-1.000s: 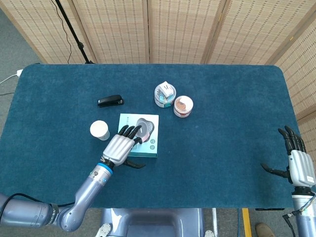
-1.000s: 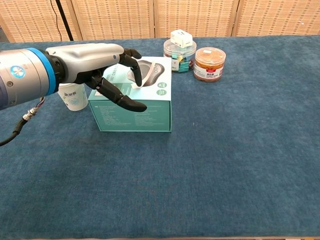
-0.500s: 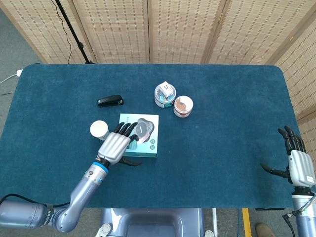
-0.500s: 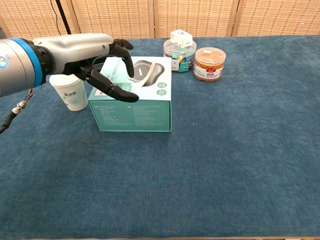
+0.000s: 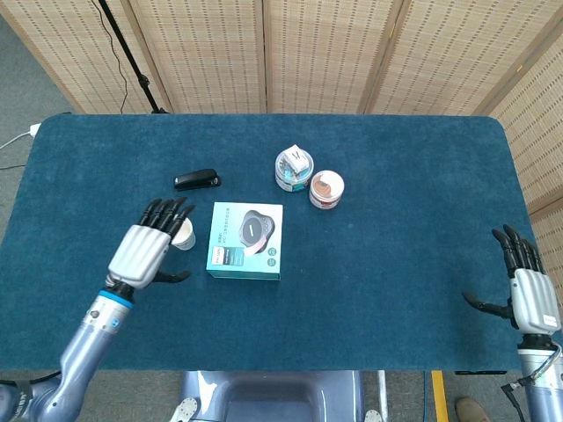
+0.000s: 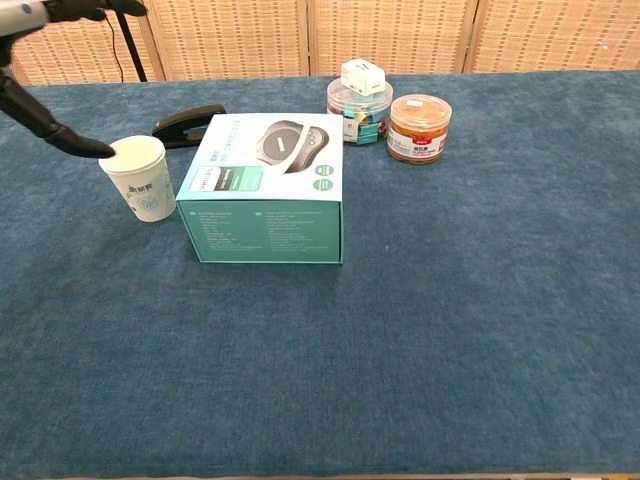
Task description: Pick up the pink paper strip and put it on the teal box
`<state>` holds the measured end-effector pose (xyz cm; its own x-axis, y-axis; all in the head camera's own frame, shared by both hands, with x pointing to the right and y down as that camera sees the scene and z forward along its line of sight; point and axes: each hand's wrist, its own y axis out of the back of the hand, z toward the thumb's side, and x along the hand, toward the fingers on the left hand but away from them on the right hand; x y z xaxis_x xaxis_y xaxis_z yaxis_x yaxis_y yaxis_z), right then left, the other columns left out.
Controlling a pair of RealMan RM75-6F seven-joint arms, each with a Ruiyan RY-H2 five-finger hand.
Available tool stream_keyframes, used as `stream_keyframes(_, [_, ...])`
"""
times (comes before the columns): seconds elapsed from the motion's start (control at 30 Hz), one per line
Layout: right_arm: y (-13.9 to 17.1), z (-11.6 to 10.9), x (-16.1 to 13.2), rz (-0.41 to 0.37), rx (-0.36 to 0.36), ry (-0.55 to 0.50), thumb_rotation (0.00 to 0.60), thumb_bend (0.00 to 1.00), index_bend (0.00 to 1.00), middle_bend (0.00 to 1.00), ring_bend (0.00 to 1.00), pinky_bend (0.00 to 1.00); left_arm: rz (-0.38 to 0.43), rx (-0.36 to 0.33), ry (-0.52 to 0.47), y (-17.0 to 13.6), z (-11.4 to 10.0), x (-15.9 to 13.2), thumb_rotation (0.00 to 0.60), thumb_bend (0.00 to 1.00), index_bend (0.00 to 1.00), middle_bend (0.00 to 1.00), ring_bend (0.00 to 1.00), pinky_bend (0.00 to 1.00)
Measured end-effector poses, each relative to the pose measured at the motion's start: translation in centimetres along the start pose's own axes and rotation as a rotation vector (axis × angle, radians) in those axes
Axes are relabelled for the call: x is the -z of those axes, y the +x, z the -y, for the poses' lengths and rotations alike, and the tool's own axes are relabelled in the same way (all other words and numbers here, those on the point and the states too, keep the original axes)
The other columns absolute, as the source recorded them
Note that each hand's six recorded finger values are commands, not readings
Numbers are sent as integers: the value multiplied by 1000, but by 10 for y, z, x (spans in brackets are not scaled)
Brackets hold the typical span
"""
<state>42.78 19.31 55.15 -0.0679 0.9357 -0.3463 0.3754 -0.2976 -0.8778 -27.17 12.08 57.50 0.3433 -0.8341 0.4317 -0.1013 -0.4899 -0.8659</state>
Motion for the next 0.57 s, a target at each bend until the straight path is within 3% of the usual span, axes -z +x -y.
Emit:
stream_keyframes(0.07, [1, 1, -2, -12, -2, 5, 600, 0, 2, 0, 0, 0, -22, -26, -15, -12, -3, 17, 598, 0, 0, 0, 0, 0])
stream_keyframes(0.23, [3, 0, -11, -47, 7, 13, 600, 0, 0, 0, 0, 0, -88, -101, -57, -51, -8, 61, 600, 0, 0, 0, 0, 0])
stream_keyframes(0.37, [5, -1, -14, -59, 15, 16, 600, 0, 0, 0, 0, 0, -189, -156, -84, -96, -10, 103, 600, 0, 0, 0, 0, 0])
stream_keyframes(0.57, [6, -3, -16, -67, 29, 31, 600, 0, 0, 0, 0, 0, -294, -168, -93, -144, -3, 141, 600, 0, 0, 0, 0, 0])
